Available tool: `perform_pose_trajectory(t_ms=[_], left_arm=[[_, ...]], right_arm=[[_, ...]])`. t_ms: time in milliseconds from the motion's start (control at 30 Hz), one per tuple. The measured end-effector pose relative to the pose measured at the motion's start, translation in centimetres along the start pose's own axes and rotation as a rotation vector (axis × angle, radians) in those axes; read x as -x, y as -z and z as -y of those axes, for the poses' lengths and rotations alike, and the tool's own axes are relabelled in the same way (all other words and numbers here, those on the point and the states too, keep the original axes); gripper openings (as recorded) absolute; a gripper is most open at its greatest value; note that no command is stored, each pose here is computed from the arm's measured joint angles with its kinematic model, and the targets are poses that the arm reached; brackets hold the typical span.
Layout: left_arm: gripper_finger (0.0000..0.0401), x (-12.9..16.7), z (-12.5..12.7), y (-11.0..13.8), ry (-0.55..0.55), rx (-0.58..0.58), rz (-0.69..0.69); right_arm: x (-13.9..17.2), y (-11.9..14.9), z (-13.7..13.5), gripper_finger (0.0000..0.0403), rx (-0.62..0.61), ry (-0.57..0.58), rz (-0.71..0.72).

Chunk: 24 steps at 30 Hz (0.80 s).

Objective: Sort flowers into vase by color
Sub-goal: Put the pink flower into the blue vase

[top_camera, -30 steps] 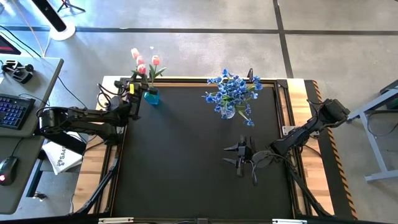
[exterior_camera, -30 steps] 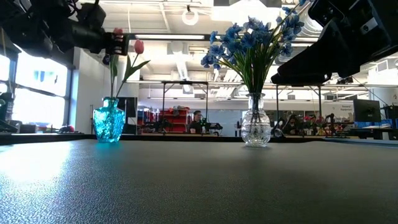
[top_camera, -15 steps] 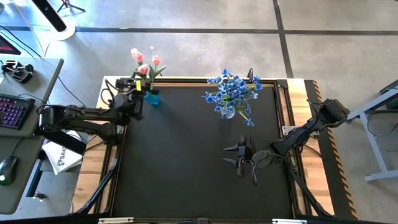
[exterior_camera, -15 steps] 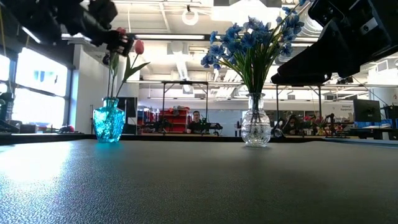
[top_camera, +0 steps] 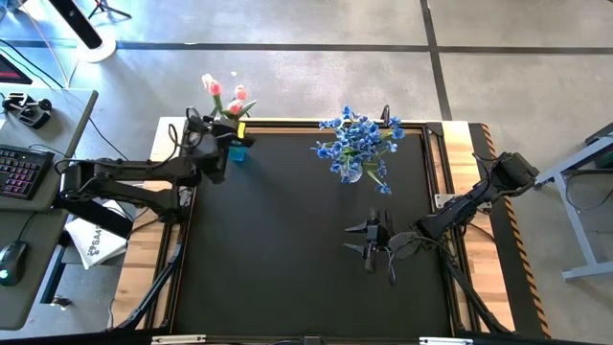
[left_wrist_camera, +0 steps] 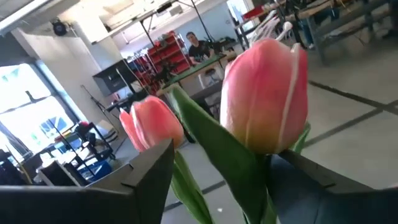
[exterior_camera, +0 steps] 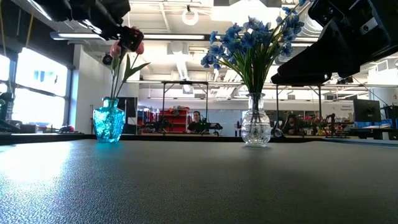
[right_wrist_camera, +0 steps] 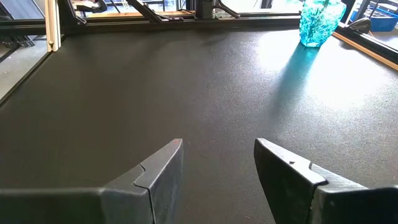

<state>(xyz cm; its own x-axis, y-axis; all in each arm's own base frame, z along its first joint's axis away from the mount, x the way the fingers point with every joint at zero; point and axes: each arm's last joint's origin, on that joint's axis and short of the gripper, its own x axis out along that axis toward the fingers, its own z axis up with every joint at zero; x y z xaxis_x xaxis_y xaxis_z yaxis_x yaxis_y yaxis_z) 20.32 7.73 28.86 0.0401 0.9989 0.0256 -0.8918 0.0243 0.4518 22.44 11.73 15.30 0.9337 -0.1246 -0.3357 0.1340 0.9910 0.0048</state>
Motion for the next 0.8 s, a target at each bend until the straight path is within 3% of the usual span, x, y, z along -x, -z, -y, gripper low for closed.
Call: perform_pose_trajectory(t_ms=[333,567,800], left_arm=[[0.0252,-0.4,-1.4,0.2,0.006,0.118,-0.041],[0.0255,-1.4,-3.6,1.5,0.181,0.269,-0.129],[0.0255,-3.1,-4.6,3.3,0.254,0.301,-0.288]], right_arm=[[0.0,0.0,0.0,0.0194,0.0,0.0,0.0],[0.0,0.0,0.0,0.0194,-0.001,0.0,0.0],[0.0,0.0,0.0,0.0194,-0.001,0.0,0.0]])
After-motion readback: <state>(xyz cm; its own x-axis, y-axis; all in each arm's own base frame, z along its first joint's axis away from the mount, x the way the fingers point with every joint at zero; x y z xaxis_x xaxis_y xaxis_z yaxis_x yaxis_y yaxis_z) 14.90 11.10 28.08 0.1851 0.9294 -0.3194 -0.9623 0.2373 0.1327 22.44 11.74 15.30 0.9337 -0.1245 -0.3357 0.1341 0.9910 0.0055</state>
